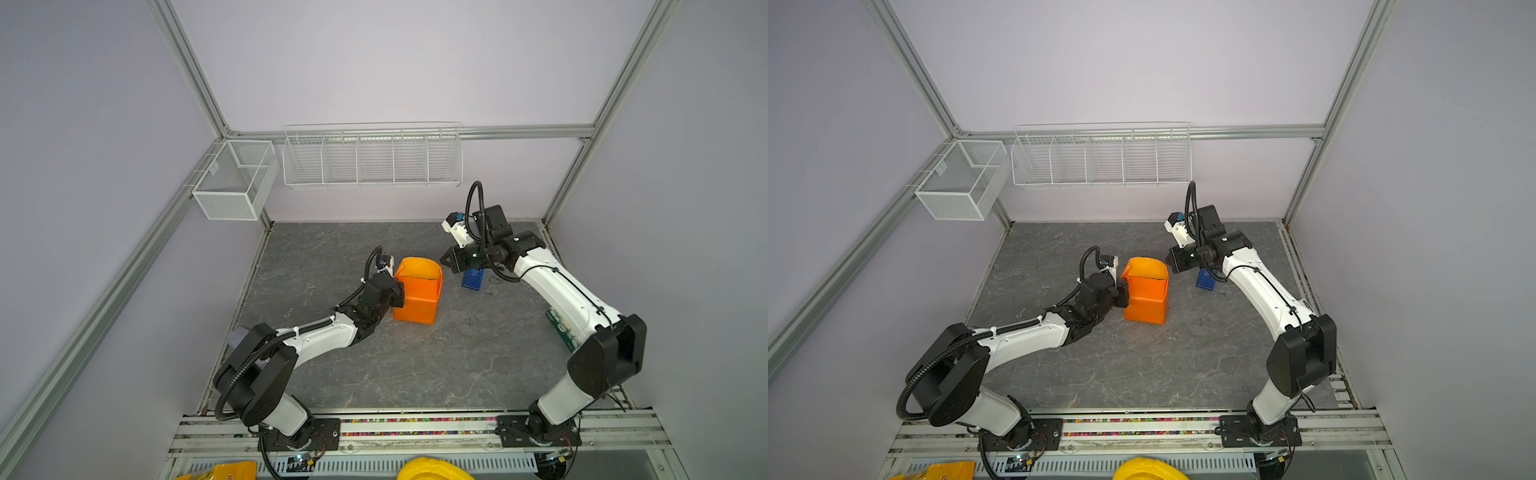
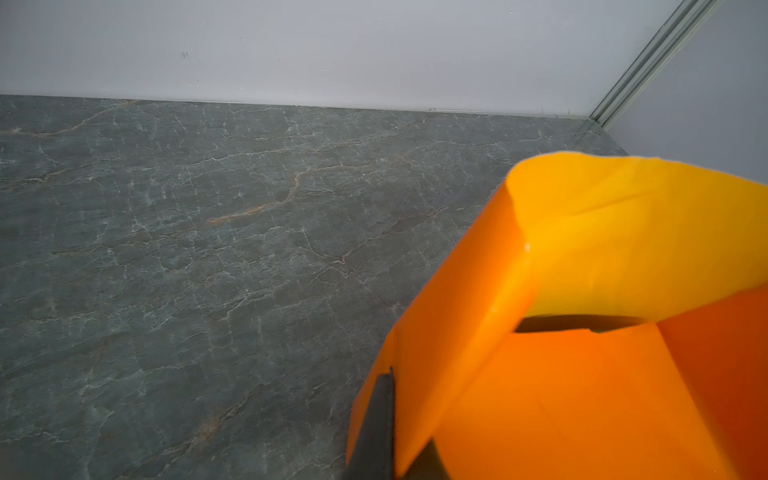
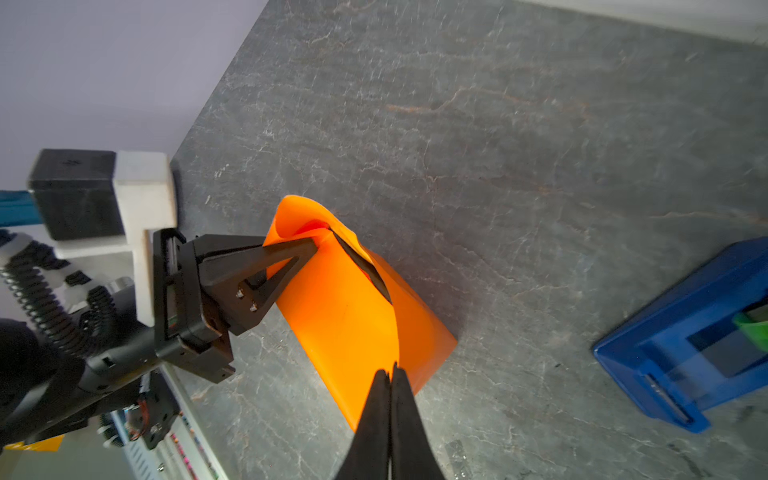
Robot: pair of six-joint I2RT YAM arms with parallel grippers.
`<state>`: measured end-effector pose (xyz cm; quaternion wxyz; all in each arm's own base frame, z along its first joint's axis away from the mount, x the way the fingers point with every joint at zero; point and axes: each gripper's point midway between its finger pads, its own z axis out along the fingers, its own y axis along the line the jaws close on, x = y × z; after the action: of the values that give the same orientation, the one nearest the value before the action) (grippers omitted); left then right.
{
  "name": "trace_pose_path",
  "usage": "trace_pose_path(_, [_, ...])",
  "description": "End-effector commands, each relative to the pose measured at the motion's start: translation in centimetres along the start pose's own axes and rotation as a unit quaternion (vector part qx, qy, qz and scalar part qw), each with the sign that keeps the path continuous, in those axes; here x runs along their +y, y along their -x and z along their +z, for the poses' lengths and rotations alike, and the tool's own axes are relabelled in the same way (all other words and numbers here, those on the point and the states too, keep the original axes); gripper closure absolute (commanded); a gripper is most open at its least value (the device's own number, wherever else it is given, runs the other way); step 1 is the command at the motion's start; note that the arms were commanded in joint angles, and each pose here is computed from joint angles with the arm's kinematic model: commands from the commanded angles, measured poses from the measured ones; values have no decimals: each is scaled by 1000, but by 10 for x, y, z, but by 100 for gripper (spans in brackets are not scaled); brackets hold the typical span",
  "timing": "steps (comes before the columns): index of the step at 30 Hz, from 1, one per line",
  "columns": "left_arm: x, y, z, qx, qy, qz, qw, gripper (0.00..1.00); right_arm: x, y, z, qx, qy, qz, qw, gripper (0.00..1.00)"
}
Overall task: Wrap the gift box in paper
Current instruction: 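Bring the right gripper back to the box's top paper edge opposite the left gripper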
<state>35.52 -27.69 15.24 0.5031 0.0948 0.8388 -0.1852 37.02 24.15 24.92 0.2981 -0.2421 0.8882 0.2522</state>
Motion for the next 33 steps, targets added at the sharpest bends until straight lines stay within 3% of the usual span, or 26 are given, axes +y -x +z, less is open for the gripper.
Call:
trace_pose_path(1, [10, -21, 0, 40, 17, 5, 999, 94, 1, 9, -9, -28, -23, -41, 998, 91])
trace_pose_path(5, [10, -21, -1, 40, 18, 4, 999, 95, 4, 1, -3, 1, -9, -35, 999, 65])
trace_pose_path(7, [12, -21, -2, 40, 22, 1, 999, 95, -2, -2, -2, 7, -26, -20, 999, 62])
trace_pose_path(11, [15, -20, -3, 38, 32, -9, 999, 96, -21, -9, -11, -14, -91, 51, 994, 49])
trace_pose_path(16, [21, -20, -6, 36, 47, -19, 998, 96, -17, -30, -12, -73, -103, 138, 982, 33])
trace_pose_path(18, [22, -18, -8, 33, 50, -26, 998, 96, -12, -41, -3, -81, -94, 165, 978, 31])
trace_pose_path(24, [19, -19, -11, 37, 40, -46, 997, 96, 6, -55, 25, -104, -77, 192, 973, 33])
trace_pose_path(27, [20, -20, -11, 37, 43, -57, 997, 96, 4, -58, 40, -109, -82, 204, 970, 39])
trace_pose_path(33, [16, -23, -10, 42, 45, -61, 996, 96, 4, -59, 63, -100, -91, 203, 970, 68])
